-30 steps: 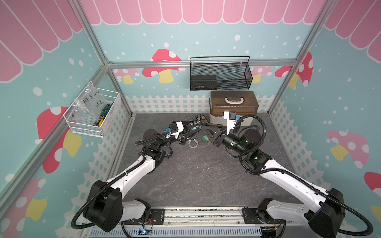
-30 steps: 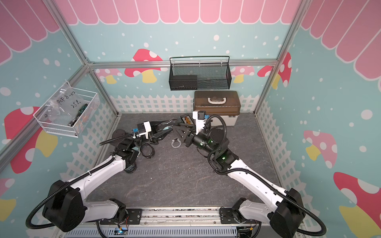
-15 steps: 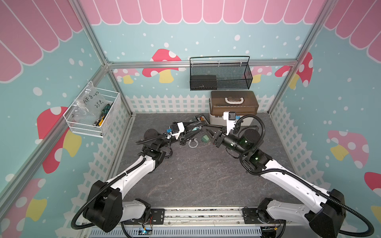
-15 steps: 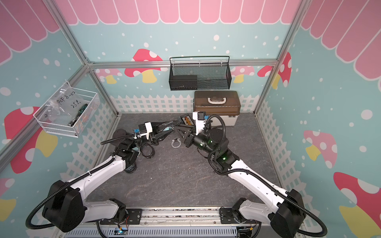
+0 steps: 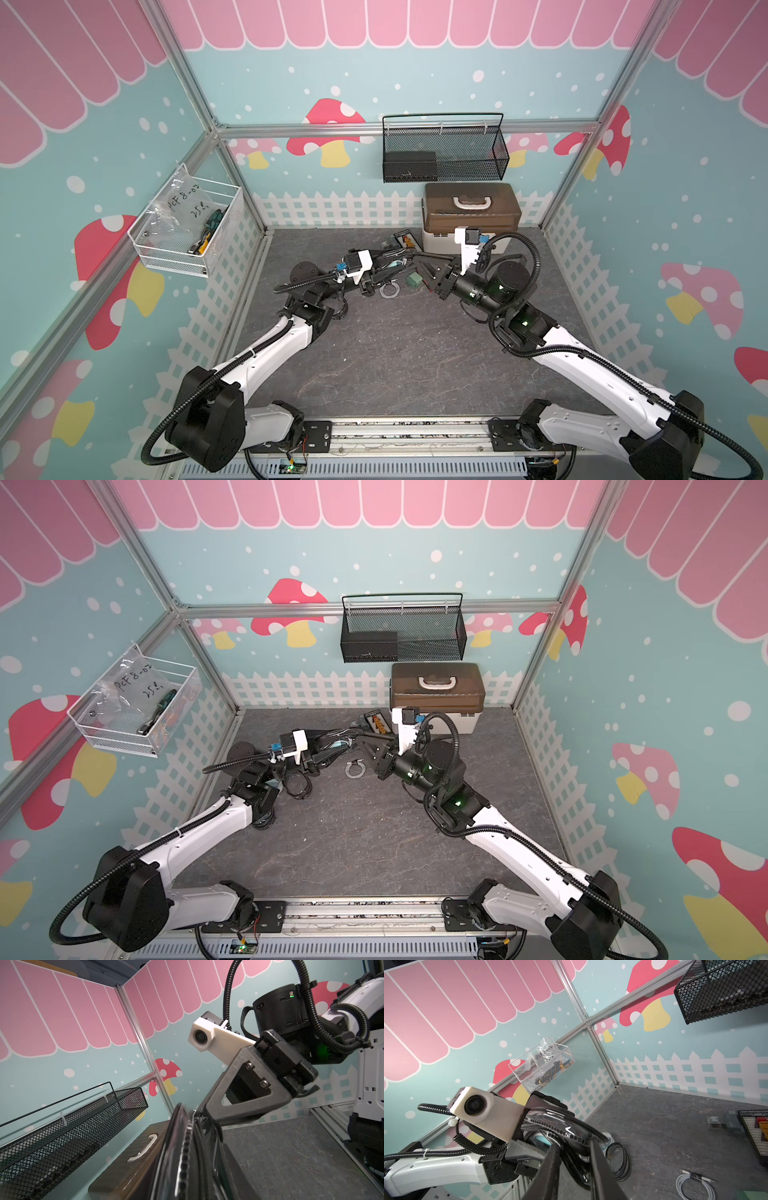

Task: Pack away charging kits
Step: Place the storage bag at the center of the board.

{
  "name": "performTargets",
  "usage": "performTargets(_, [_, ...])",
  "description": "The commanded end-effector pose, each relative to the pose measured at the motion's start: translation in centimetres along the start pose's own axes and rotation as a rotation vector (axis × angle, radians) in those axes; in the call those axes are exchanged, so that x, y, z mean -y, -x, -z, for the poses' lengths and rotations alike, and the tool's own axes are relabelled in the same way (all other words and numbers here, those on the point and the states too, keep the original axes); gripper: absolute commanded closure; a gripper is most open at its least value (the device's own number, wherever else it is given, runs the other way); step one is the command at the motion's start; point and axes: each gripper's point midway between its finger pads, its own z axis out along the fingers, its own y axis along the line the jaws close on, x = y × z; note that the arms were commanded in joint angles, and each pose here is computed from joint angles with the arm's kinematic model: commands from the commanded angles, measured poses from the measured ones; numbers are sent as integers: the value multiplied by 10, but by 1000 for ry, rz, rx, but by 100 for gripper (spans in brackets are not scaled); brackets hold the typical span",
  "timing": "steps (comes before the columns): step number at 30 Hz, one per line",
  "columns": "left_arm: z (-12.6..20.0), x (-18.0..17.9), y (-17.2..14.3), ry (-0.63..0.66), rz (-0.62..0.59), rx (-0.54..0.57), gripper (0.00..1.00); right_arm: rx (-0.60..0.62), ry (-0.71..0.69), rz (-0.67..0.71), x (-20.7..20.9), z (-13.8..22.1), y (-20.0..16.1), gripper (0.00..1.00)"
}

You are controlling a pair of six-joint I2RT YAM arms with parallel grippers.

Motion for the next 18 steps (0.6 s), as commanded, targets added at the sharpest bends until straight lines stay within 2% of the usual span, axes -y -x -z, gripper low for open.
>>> performTargets(1, [4,7,5,-24,-44,6,100,51,-21,20,-2,5,19,82])
performTargets(6, [4,7,5,-25,-44,6,100,52,-36,27,1,7,19,94])
performTargets(11, [4,7,7,-26,-44,13,100,48,-40,30,2,7,19,100])
performTargets(18, [11,0,11,2,-54,30,100,41,-93,31,14,9,17,100])
